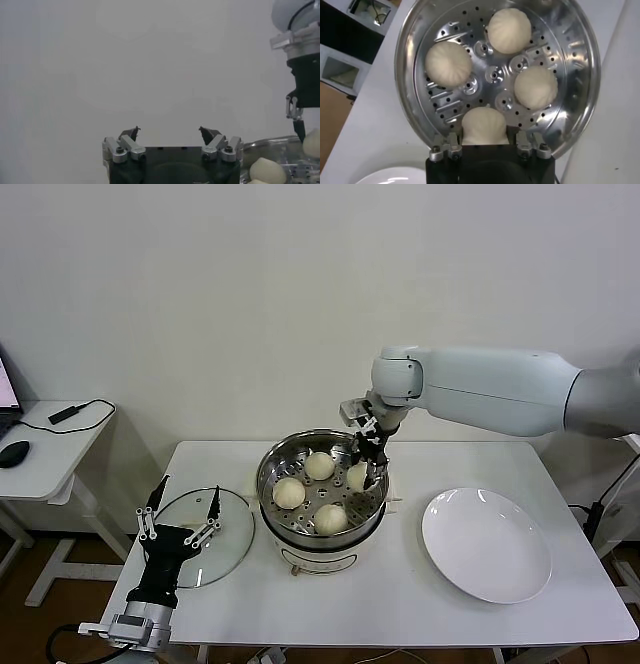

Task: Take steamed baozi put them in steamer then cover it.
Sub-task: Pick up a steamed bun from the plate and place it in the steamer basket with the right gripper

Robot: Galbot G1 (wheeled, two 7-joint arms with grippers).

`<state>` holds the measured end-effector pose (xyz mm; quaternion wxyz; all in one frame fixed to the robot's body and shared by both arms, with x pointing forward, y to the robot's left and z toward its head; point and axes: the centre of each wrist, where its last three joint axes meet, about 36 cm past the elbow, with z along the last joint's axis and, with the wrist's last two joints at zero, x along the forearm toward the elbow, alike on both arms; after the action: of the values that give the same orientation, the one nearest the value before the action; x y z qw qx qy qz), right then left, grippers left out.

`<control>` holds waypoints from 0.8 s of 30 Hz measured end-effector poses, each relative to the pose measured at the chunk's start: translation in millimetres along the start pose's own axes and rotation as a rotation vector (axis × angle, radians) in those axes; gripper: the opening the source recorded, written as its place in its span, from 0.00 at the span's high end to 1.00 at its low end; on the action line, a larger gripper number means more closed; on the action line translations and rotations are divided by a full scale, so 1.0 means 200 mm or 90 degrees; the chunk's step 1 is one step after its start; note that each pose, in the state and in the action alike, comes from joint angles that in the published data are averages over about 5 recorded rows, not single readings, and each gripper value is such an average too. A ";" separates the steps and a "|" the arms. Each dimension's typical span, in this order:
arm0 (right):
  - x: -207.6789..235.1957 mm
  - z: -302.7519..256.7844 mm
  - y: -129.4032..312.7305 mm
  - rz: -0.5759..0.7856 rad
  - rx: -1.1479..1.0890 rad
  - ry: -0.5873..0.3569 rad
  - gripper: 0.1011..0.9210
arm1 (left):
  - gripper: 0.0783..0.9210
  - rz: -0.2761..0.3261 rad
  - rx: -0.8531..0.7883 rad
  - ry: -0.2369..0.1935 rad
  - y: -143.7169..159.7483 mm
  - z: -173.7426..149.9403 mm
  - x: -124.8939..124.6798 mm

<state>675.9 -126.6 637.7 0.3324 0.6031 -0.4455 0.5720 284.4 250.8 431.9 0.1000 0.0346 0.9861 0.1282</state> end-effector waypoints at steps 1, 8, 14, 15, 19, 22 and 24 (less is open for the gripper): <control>-0.01 0.00 0.00 -0.001 0.000 0.000 0.37 | 0.12 0.000 0.000 0.000 0.00 0.00 0.00; -0.09 0.00 0.01 -0.010 -0.002 0.005 0.35 | 0.12 -0.003 -0.003 0.002 0.01 0.00 0.00; -0.13 0.00 0.01 -0.009 -0.002 0.003 0.32 | 0.12 -0.004 -0.003 0.002 0.01 0.00 0.00; -0.13 0.00 0.01 -0.008 -0.002 0.003 0.29 | 0.12 -0.004 -0.004 0.002 0.01 0.00 0.00; -0.14 0.01 0.02 -0.004 -0.001 0.001 0.17 | 0.12 -0.005 -0.004 0.003 0.01 0.00 0.00; -0.12 0.01 0.02 0.001 0.002 -0.003 0.13 | 0.12 -0.003 -0.005 0.004 0.01 0.00 0.00; -0.11 0.00 0.03 0.005 0.008 -0.007 0.12 | 0.12 -0.001 -0.006 0.004 0.01 0.00 0.00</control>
<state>671.6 -126.4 615.4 0.3239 0.6070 -0.4460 0.5725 284.7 253.2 432.3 0.0974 0.0330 0.9858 0.1325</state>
